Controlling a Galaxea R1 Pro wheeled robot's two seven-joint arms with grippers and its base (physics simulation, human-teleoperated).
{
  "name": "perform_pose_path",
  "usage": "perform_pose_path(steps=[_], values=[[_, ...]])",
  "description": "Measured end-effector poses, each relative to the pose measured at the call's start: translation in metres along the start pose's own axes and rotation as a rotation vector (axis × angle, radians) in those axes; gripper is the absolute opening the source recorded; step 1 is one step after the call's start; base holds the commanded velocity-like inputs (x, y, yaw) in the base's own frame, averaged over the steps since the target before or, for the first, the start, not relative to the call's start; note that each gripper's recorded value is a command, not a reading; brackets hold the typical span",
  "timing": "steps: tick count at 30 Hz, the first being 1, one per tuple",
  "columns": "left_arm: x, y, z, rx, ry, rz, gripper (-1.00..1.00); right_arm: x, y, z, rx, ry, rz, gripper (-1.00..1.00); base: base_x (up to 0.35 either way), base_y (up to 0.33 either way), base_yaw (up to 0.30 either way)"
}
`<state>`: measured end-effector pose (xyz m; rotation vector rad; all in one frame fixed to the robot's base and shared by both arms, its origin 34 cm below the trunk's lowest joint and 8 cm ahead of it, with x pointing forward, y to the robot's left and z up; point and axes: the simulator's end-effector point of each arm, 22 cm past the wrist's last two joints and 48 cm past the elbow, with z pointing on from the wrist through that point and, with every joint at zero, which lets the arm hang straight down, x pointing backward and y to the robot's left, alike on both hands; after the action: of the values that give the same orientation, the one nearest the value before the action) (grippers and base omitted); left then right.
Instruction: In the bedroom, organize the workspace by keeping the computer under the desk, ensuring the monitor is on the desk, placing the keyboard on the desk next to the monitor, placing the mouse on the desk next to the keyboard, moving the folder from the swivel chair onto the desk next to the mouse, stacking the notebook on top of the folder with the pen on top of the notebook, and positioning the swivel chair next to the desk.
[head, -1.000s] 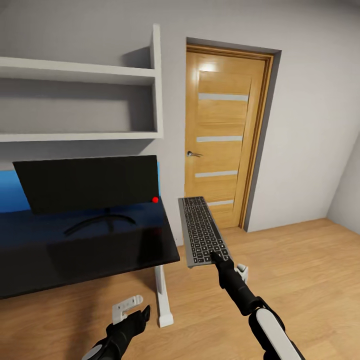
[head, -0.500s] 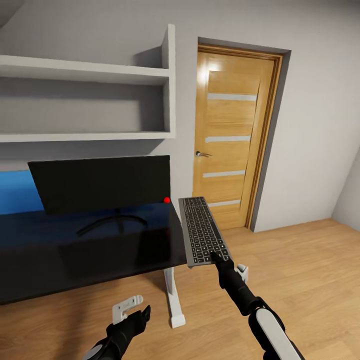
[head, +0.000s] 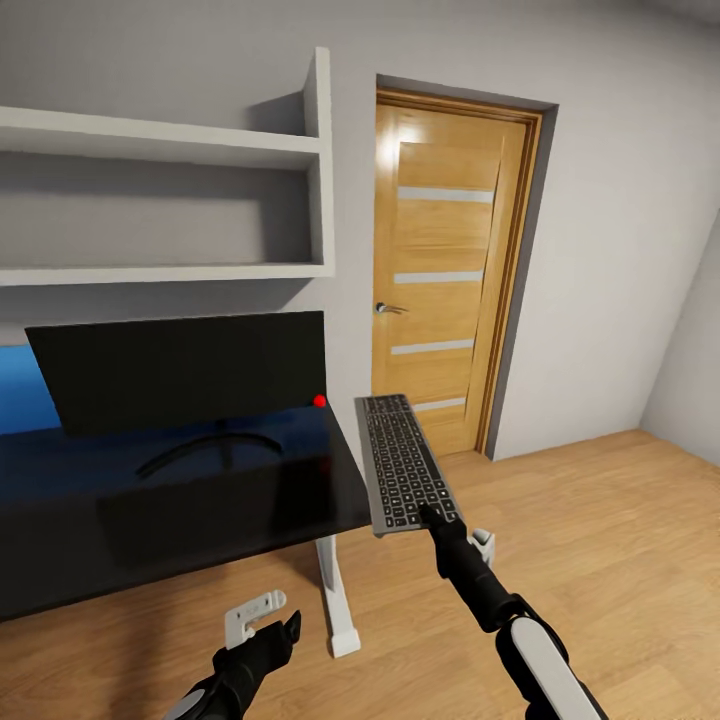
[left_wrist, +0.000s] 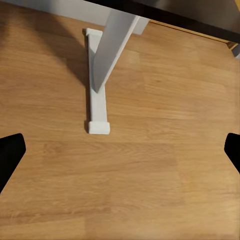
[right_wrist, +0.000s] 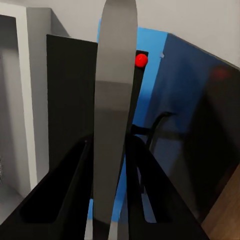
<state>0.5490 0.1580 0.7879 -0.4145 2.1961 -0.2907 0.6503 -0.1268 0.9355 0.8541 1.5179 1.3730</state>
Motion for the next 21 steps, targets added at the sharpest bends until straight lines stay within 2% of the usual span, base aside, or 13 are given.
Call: perform_pose_path(steps=[5,6,8,9,13,21], values=[[0.000,0.000,0.000,0.000,-0.001,0.000,1.00,0.004,0.001,0.000,-0.002,0.007,0.000,-1.00,0.000,0.000,0.000],[0.000,0.000,0.000,0.000,-0.001,-0.001,1.00,0.016,0.001,0.001,-0.001,0.033,-0.003,-1.00,0.000,0.000,0.000],[0.000,0.000,0.000,0.000,-0.001,-0.001,1.00,0.017,0.001,0.001,-0.002,0.037,-0.004,-1.00,0.000,0.000,0.000],[0.000,0.000,0.000,0.000,0.000,0.000,1.00,0.030,0.002,0.002,-0.002,0.063,-0.005,-1.00,0.000,0.000,0.000],[0.000,0.000,0.000,0.000,0.000,0.000,1.00,0.046,0.002,0.002,-0.003,0.093,-0.008,-1.00,0.000,0.000,0.000],[0.000,0.001,0.000,-0.001,0.000,-0.003,1.00,0.064,-0.005,0.006,0.013,0.110,0.019,-1.00,0.000,0.000,0.000]])
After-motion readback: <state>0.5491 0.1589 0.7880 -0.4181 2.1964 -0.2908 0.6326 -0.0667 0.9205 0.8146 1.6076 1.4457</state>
